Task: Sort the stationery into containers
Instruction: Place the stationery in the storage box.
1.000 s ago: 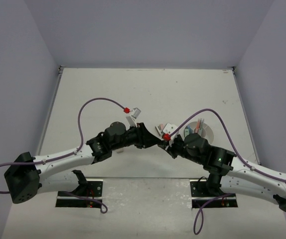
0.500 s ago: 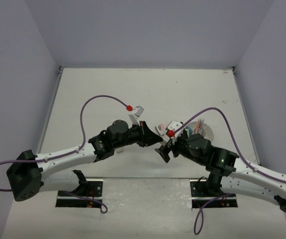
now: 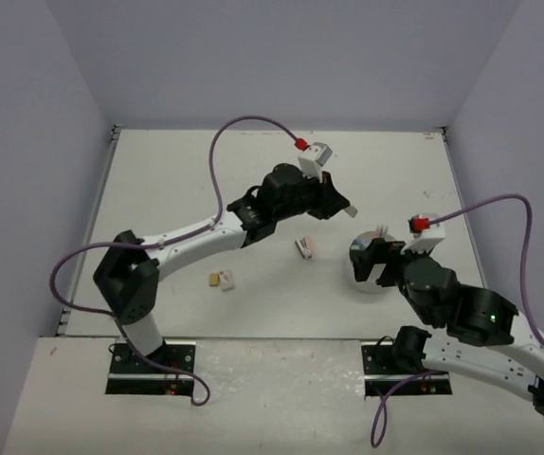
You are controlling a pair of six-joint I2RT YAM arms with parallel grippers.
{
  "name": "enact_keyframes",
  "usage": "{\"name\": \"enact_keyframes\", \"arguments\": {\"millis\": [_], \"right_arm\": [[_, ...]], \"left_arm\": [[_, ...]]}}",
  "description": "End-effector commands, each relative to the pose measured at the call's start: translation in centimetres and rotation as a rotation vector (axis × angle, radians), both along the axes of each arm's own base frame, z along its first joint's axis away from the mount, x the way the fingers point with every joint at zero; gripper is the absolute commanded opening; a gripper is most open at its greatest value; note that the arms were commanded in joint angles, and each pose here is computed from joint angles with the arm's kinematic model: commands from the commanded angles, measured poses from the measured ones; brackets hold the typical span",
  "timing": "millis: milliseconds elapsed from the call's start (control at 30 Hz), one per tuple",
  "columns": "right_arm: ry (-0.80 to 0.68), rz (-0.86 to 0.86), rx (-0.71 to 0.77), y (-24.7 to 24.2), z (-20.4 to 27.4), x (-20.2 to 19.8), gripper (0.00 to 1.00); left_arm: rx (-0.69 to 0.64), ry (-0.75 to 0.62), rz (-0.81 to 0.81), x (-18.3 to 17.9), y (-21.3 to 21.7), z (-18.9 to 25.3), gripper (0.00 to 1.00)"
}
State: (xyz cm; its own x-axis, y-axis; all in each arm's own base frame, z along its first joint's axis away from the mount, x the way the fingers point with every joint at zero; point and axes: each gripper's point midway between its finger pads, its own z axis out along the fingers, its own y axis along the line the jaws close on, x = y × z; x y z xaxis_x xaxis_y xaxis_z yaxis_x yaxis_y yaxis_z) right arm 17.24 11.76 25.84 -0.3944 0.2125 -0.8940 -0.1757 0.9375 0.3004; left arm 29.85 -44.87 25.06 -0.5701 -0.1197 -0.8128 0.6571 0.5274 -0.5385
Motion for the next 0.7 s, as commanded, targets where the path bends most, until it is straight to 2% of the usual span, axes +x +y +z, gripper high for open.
{"name": "enact_keyframes", "arguments": {"millis": [0,67,267,667], "right_arm": [[-0.027,-0.128,0.120,-3.8,1.9,-0.6,0.99],[-0.051,-0.125,0.171,-4.6,2.9,-1.0,0.99],[-0.067,-0.081,0.187,-5.1,4.1,-1.7,0.99],[-0.052,-0.073,0.147,-4.6,3.8,-1.6,0.99]], "left_arm": [[0.055,-0.157,-0.184,1.3,-4.1,-0.1,0.00],[0.040,-0.205,-0.207,2.1,-5.5,0.7,0.00],[0.043,-0.200,-0.294,3.1,-9.0,-2.8,0.00],[0.093,-0.135,-0.354,1.4,-10.0,-8.2,0.00]]}}
